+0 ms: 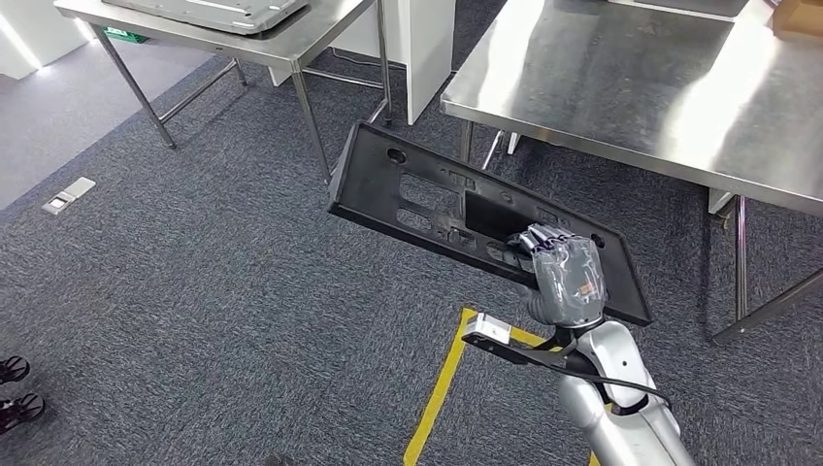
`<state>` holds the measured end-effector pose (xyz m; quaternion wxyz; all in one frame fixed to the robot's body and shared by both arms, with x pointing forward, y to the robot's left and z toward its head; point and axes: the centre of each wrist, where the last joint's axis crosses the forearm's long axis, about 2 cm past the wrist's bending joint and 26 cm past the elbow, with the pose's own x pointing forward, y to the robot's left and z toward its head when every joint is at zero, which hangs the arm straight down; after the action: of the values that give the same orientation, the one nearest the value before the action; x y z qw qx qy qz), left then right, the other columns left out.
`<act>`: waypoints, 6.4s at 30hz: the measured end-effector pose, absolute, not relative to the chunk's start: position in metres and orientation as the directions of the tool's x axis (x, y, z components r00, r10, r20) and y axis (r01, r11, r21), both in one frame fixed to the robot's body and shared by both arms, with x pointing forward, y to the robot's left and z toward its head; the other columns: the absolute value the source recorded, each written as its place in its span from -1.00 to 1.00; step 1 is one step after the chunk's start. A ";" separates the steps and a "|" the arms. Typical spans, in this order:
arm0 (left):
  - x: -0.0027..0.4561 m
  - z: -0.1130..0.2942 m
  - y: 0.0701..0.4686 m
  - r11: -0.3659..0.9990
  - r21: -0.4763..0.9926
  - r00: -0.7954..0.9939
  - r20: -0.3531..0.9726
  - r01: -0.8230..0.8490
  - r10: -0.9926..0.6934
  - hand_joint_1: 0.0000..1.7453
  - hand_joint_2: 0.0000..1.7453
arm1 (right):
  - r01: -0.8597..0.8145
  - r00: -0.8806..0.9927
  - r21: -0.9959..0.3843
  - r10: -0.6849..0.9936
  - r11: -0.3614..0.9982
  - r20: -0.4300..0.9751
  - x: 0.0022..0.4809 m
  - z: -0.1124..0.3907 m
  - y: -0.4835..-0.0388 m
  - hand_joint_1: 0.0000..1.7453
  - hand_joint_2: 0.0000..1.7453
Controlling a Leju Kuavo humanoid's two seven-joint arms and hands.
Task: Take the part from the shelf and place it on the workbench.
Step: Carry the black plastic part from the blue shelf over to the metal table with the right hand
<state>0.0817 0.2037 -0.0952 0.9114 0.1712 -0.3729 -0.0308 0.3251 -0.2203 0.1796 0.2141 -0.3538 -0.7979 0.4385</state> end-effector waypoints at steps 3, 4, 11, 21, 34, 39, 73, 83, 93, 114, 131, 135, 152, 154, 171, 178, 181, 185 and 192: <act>0.081 -0.095 0.204 0.940 0.335 0.720 0.669 -0.071 -0.184 -1.00 1.00 | 0.377 -0.658 -0.851 0.752 0.366 0.031 0.325 0.180 -0.220 0.72 1.00; 0.081 -0.095 0.204 0.939 0.337 0.719 0.669 -0.071 -0.186 -1.00 1.00 | 0.376 -0.657 -0.852 0.753 0.365 0.032 0.325 0.179 -0.220 0.72 1.00; 0.085 -0.094 0.204 0.931 0.361 0.687 0.691 -0.059 -0.225 -1.00 1.00 | 0.381 -0.641 -0.849 0.767 0.366 0.043 0.321 0.178 -0.222 0.72 1.00; 0.084 -0.094 0.202 0.937 0.346 0.716 0.665 -0.042 -0.214 -1.00 1.00 | 0.371 -0.627 -0.858 0.778 0.354 0.050 0.313 0.170 -0.225 0.72 1.00; 0.086 -0.094 0.203 0.939 0.342 0.715 0.666 -0.039 -0.213 -1.00 1.00 | 0.385 -0.617 -0.854 0.786 0.350 0.044 0.313 0.173 -0.225 0.72 1.00; 0.086 -0.095 0.205 0.938 0.345 0.713 0.667 -0.039 -0.215 -1.00 1.00 | 0.388 -0.617 -0.851 0.786 0.353 0.045 0.313 0.174 -0.225 0.72 1.00; 0.087 -0.095 0.208 0.939 0.344 0.702 0.675 -0.027 -0.227 -1.00 1.00 | 0.366 -0.615 -0.843 0.782 0.394 0.098 0.313 0.177 -0.228 0.72 1.00; 0.091 -0.094 0.203 0.943 0.331 0.697 0.682 -0.022 -0.223 -1.00 1.00 | 0.359 -0.610 -0.851 0.786 0.383 0.096 0.310 0.173 -0.234 0.72 1.00; 0.094 -0.093 0.204 0.943 0.332 0.694 0.684 -0.021 -0.226 -1.00 1.00 | 0.364 -0.609 -0.854 0.789 0.372 0.084 0.308 0.172 -0.234 0.72 1.00; 0.093 -0.094 0.206 0.942 0.335 0.714 0.665 -0.023 -0.219 -1.00 1.00 | 0.374 -0.607 -0.856 0.792 0.356 0.064 0.307 0.172 -0.234 0.72 1.00; 0.091 -0.095 0.209 0.952 0.305 0.743 0.641 -0.014 -0.195 -1.00 1.00 | 0.373 -0.610 -0.854 0.789 0.363 0.070 0.308 0.172 -0.233 0.72 1.00; 0.091 -0.096 0.213 0.955 0.297 0.750 0.633 -0.007 -0.191 -1.00 1.00 | 0.371 -0.612 -0.852 0.787 0.369 0.074 0.307 0.172 -0.231 0.72 1.00; 0.093 -0.095 0.210 0.958 0.288 0.754 0.628 0.007 -0.194 -1.00 1.00 | 0.373 -0.605 -0.854 0.793 0.364 0.074 0.306 0.169 -0.235 0.72 1.00; 0.094 -0.095 0.210 0.957 0.289 0.753 0.627 0.010 -0.197 -1.00 1.00 | 0.373 -0.605 -0.854 0.793 0.364 0.073 0.306 0.169 -0.235 0.72 1.00; 0.095 -0.094 0.210 0.957 0.291 0.756 0.624 0.011 -0.198 -1.00 1.00 | 0.370 -0.601 -0.855 0.795 0.365 0.080 0.304 0.167 -0.234 0.72 1.00; 0.093 -0.095 0.209 0.957 0.289 0.758 0.621 0.012 -0.197 -1.00 1.00 | 0.361 -0.598 -0.860 0.797 0.361 0.083 0.301 0.163 -0.235 0.72 1.00; 0.094 -0.095 0.210 0.957 0.291 0.758 0.622 0.011 -0.198 -1.00 1.00 | 0.359 -0.599 -0.861 0.797 0.361 0.085 0.300 0.162 -0.235 0.72 1.00; 0.095 -0.095 0.211 0.956 0.293 0.757 0.622 0.010 -0.199 -1.00 1.00 | 0.362 -0.598 -0.859 0.797 0.361 0.083 0.301 0.164 -0.235 0.72 1.00; 0.094 -0.095 0.212 0.955 0.295 0.758 0.621 0.010 -0.200 -1.00 1.00 | 0.359 -0.599 -0.860 0.796 0.363 0.086 0.300 0.162 -0.234 0.72 1.00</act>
<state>0.0939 0.2118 -0.0948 0.9273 0.1383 -0.3433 -0.0565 0.2995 -0.2343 0.1625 0.2555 -0.3677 -0.7851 0.4280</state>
